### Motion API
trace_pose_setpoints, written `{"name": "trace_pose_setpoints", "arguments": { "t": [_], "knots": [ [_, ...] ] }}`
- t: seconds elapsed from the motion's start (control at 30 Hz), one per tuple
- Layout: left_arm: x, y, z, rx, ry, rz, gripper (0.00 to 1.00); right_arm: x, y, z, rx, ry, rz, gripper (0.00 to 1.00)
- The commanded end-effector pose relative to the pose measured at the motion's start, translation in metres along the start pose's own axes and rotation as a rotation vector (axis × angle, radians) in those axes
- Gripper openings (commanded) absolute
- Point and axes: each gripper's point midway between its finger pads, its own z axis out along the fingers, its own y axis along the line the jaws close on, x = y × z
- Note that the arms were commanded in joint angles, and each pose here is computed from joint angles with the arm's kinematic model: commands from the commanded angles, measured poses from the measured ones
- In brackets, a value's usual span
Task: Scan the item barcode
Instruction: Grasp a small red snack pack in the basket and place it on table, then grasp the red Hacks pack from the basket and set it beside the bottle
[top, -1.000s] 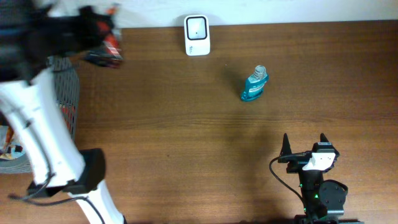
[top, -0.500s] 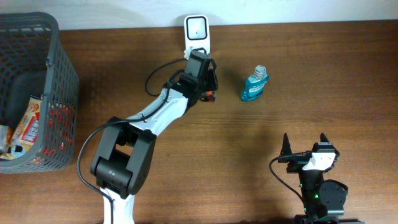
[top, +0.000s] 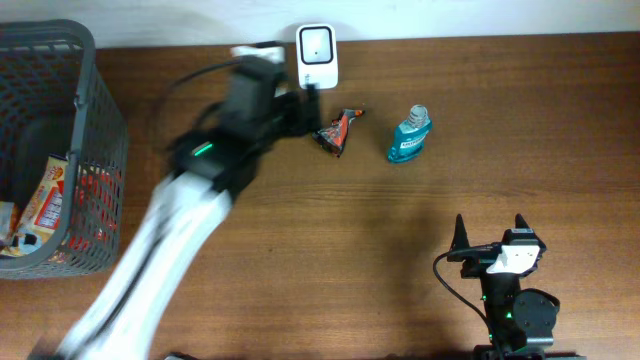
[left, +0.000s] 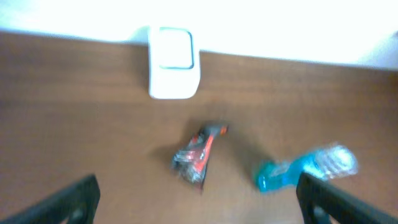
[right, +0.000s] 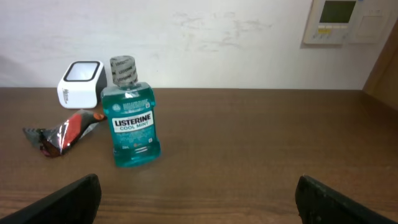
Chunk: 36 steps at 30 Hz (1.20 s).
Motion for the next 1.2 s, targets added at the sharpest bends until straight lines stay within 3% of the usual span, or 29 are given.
{"name": "trace_pose_setpoints", "arguments": {
  "t": [0.0,0.1,0.2,0.3,0.47,0.83,0.93,1.03,1.17],
  "knots": [
    [-0.008,0.031,-0.113,-0.060,-0.062,-0.001,0.99,0.004,0.001,0.000,0.000,0.007,-0.007,0.98],
    [0.022,0.061,-0.169,-0.161,-0.014,0.007,0.99,0.004,0.001,0.000,0.000,0.007,-0.007,0.98],
    [0.036,0.053,-0.191,-0.078,0.019,0.000,0.99,0.004,0.001,0.000,0.000,0.007,-0.007,0.98],
    [0.026,0.089,-0.224,-0.183,0.000,-0.099,0.99,0.004,0.001,0.000,0.000,0.007,-0.007,0.98],
    [-0.007,0.143,-0.275,-0.376,-0.154,-0.221,0.99,0.004,0.001,0.000,0.000,0.007,-0.007,0.99],
    [0.008,0.242,-0.289,-0.677,-0.116,-0.510,0.99,0.004,0.001,0.000,0.000,0.007,-0.007,0.99],
    [0.013,0.265,-0.296,-0.739,-0.162,-0.693,0.99,0.004,0.001,0.000,0.000,0.007,-0.007,0.99],
    [0.001,0.289,-0.278,-0.752,-0.159,-0.706,0.99,0.004,0.001,0.000,0.000,0.007,-0.007,0.98],
    [-0.018,0.354,-0.245,-0.870,-0.168,-0.712,1.00,0.004,0.001,0.000,0.000,0.007,-0.007,0.98]
  ]
}}
